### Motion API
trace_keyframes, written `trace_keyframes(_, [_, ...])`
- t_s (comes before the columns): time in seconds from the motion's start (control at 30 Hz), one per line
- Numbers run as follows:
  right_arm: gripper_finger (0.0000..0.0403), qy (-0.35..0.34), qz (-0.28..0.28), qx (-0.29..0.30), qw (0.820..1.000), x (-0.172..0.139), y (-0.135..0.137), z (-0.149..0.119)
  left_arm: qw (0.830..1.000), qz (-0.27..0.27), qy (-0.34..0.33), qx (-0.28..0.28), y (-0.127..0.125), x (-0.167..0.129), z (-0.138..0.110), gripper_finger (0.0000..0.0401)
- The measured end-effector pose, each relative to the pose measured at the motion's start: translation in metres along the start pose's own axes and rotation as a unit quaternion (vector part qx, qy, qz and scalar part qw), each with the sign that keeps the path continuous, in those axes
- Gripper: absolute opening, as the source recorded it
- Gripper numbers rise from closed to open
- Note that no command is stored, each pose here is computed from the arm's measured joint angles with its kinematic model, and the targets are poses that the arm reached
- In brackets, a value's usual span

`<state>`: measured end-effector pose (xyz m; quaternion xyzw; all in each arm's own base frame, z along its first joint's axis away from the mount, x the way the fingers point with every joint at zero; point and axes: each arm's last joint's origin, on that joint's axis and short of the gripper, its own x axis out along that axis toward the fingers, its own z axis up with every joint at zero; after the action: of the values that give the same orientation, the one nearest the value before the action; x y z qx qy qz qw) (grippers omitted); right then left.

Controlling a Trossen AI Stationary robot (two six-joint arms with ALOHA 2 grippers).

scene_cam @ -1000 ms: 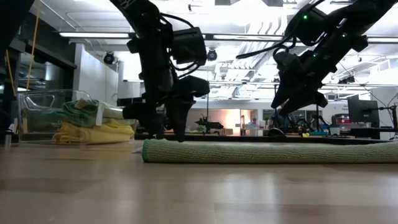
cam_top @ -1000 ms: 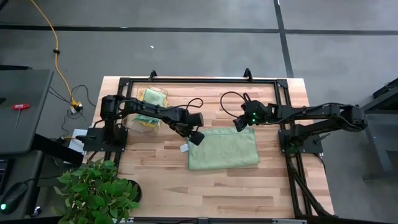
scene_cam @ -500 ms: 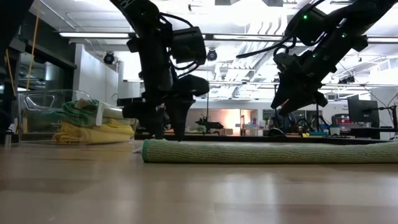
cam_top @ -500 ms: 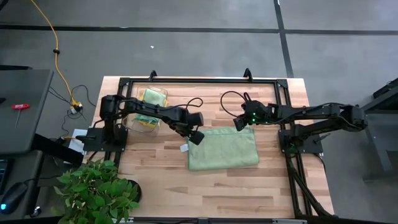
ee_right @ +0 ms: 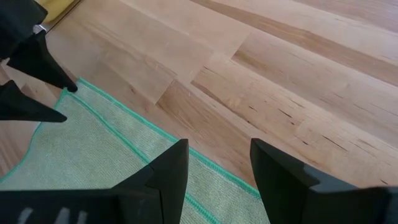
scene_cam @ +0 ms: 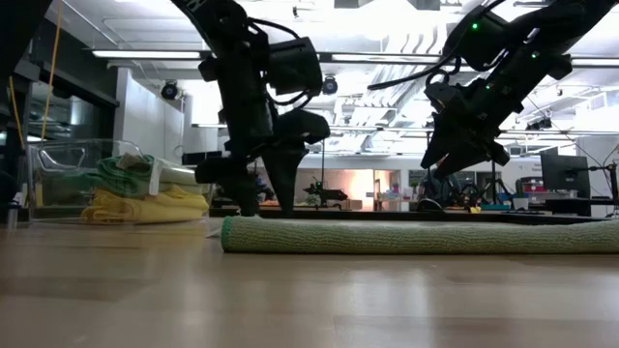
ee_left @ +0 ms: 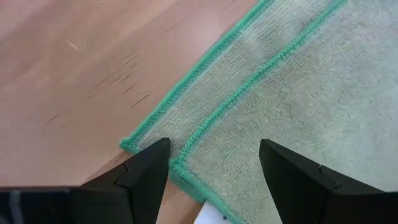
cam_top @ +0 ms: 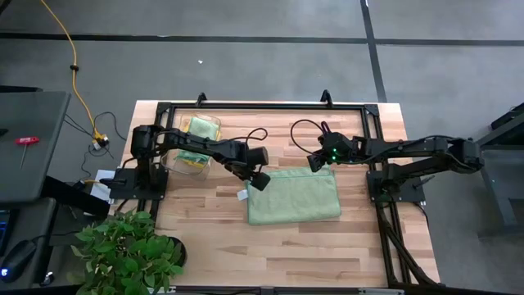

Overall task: Fold microfiber towels
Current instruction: Fold the green towel

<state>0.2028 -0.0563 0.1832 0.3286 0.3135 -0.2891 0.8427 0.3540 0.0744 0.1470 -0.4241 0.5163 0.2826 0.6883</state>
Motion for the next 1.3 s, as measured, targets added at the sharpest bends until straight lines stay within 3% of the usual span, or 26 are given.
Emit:
trace_keyframes(0.6, [0.0165, -0.007, -0.007, 0.000, 1.000, -0.0001, -0.0004, 0.0004, 0.999, -0.030, 0.032, 0.001, -0.0023, -0.0027, -0.0025, 0.0230])
trace_keyframes(1.3, [0.0165, -0.012, -0.014, 0.000, 1.000, 0.0000, -0.0008, 0.0008, 1.000, 0.000, -0.003, 0.019, -0.0001, -0.0027, 0.0000, 0.0037])
